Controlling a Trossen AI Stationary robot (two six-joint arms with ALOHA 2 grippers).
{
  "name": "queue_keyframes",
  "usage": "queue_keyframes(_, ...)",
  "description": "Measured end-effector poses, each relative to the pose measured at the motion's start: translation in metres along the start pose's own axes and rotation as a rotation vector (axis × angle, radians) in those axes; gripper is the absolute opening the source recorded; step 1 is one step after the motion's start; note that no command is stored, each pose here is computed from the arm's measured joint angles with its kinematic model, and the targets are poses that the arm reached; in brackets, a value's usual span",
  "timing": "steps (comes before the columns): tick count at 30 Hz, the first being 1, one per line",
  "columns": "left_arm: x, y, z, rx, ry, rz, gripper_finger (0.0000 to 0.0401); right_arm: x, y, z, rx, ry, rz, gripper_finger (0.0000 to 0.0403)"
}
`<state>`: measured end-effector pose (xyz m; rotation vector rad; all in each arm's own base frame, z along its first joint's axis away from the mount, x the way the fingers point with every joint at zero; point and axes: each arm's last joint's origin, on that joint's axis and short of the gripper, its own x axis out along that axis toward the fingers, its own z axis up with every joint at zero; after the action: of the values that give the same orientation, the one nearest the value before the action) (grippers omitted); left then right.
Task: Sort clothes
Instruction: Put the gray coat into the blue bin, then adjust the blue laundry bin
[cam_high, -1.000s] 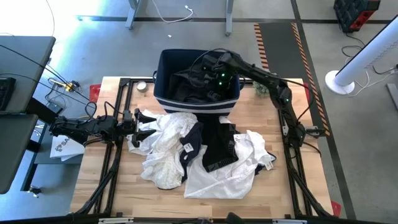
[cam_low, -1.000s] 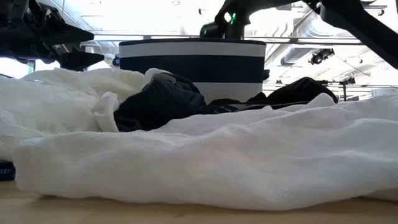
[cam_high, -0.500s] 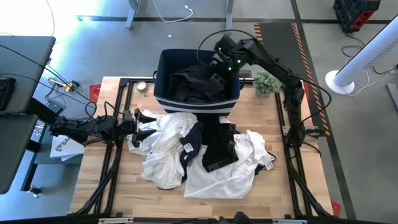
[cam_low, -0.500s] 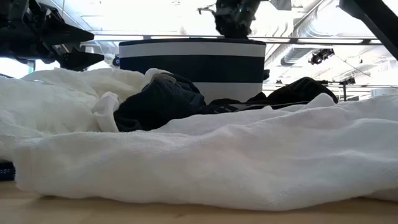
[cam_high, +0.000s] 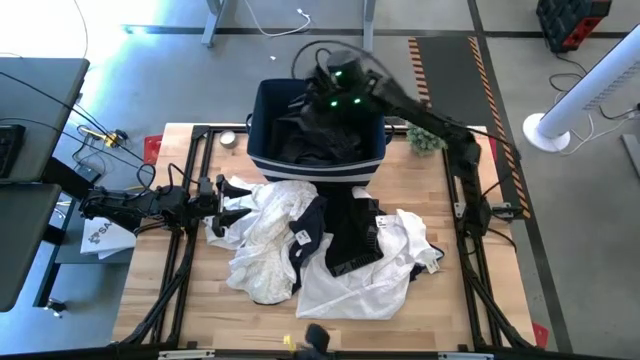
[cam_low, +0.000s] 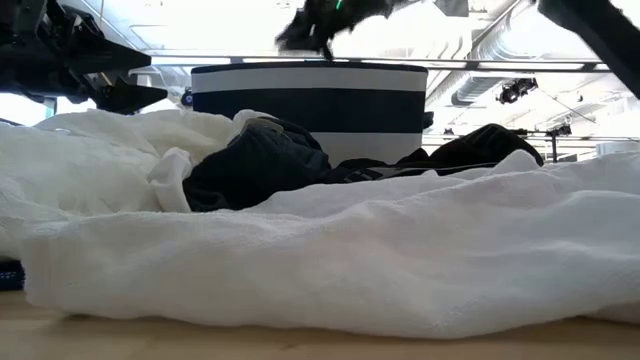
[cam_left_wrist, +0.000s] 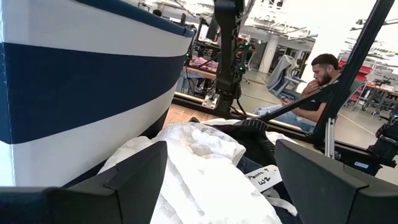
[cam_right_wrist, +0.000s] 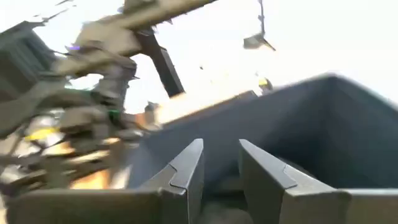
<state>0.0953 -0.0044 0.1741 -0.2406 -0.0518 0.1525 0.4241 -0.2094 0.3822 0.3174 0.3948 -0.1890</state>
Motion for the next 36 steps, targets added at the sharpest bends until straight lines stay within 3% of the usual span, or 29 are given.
queue_keyframes(4, 0.0, 0.0, 0.0, 0.0, 0.0, 0.0, 0.0296, 0.041, -0.035, -0.049, 0.169, 0.169, -0.12, 0.0094)
queue_keyframes(8, 0.0, 0.0, 0.0, -0.001, -0.001, 0.0, 0.0296, 0.061, -0.058, -0.112, 0.326, 0.452, -0.207, 0.0094)
queue_keyframes(13, 0.0, 0.0, 0.0, -0.011, -0.001, 0.0, 0.0296, 0.059, -0.068, -0.179, 0.424, 0.785, -0.284, 0.0094)
queue_keyframes(17, 0.0, 0.0, 0.0, -0.049, -0.001, 0.0, 0.0296, 0.051, -0.067, -0.199, 0.475, 0.912, -0.268, 0.0094)
queue_keyframes(22, 0.0, 0.0, 0.0, -0.052, 0.0, 0.0, 0.0296, 0.045, -0.06, -0.175, 0.41, 0.883, -0.234, 0.0094)
queue_keyframes(29, 0.0, 0.0, 0.0, -0.052, 0.0, 0.001, 0.0296, 0.005, -0.03, -0.087, 0.222, 0.662, -0.208, 0.0094)
queue_keyframes(36, 0.0, 0.0, 0.0, 0.0, -0.001, 0.001, 0.0296, -0.055, 0.033, -0.026, 0.009, 0.508, -0.111, 0.0094)
